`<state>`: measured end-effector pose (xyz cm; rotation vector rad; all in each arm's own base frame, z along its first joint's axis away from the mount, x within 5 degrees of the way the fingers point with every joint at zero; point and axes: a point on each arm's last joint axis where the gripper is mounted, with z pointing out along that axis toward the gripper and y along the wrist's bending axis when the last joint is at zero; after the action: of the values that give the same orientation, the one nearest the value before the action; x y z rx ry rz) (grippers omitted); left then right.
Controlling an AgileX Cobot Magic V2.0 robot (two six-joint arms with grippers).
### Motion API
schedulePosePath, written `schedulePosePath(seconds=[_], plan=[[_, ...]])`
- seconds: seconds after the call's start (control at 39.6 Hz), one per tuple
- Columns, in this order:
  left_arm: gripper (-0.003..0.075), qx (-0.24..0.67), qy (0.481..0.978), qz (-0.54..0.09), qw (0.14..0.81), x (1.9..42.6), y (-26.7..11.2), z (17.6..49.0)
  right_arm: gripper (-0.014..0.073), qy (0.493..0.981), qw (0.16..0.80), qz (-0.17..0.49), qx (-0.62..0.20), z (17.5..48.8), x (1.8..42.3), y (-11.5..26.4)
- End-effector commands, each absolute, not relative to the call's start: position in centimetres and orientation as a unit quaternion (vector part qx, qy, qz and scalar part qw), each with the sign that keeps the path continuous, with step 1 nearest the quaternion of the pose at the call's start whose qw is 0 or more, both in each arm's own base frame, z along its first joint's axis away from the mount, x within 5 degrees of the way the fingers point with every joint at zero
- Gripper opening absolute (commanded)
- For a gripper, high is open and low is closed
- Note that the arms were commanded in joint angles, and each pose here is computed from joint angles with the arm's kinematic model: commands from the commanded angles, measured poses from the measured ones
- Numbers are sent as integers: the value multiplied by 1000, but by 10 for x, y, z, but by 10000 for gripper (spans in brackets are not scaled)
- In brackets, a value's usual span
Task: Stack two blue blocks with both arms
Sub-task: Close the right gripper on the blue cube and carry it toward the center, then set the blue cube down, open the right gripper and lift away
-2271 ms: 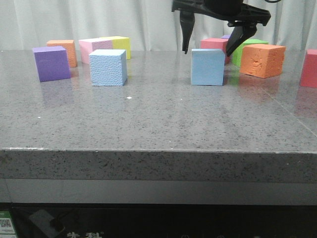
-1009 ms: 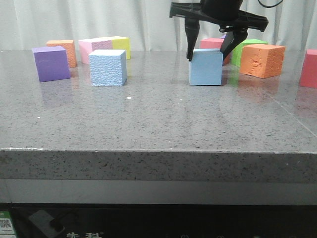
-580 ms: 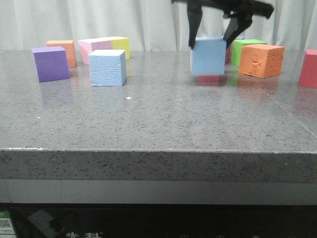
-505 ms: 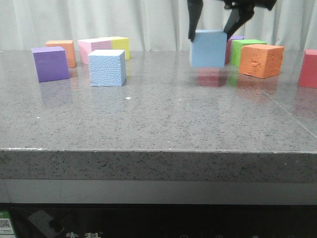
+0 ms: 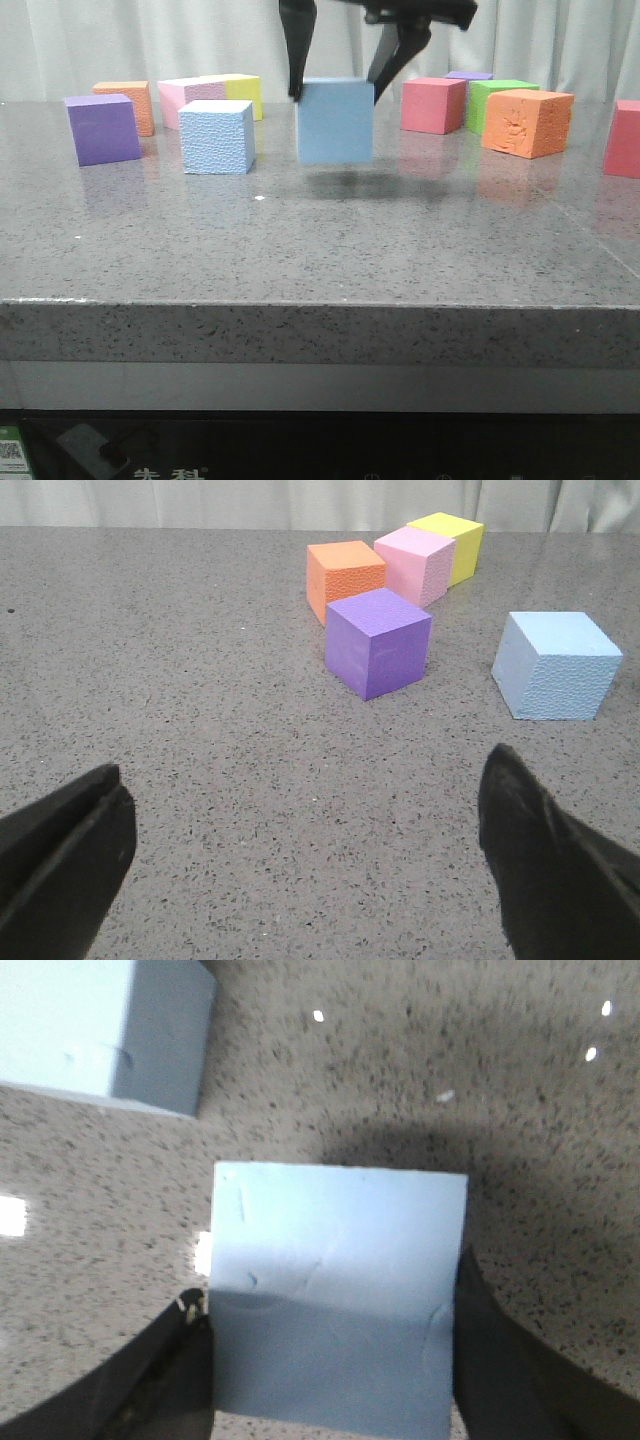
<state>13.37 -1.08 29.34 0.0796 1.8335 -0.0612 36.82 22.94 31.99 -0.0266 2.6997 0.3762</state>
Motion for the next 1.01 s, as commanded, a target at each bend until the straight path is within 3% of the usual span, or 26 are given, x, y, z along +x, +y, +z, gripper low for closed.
schedulePosePath(seconds=[0.0, 0.28, 0.58, 0.98], plan=[[680, 25, 757, -29, 652, 137, -10, 313, 296, 958, 236, 160, -4, 340, 364, 226], [680, 25, 757, -29, 652, 137, -10, 313, 328, 960, 224, 170, 3, 331, 367, 231], [680, 25, 757, -29, 652, 137, -10, 313, 580, 962, 216, 165, 3, 327, 368, 232], [680, 25, 757, -29, 652, 137, -10, 313, 590, 945, 270, 182, -1, 377, 351, 218]])
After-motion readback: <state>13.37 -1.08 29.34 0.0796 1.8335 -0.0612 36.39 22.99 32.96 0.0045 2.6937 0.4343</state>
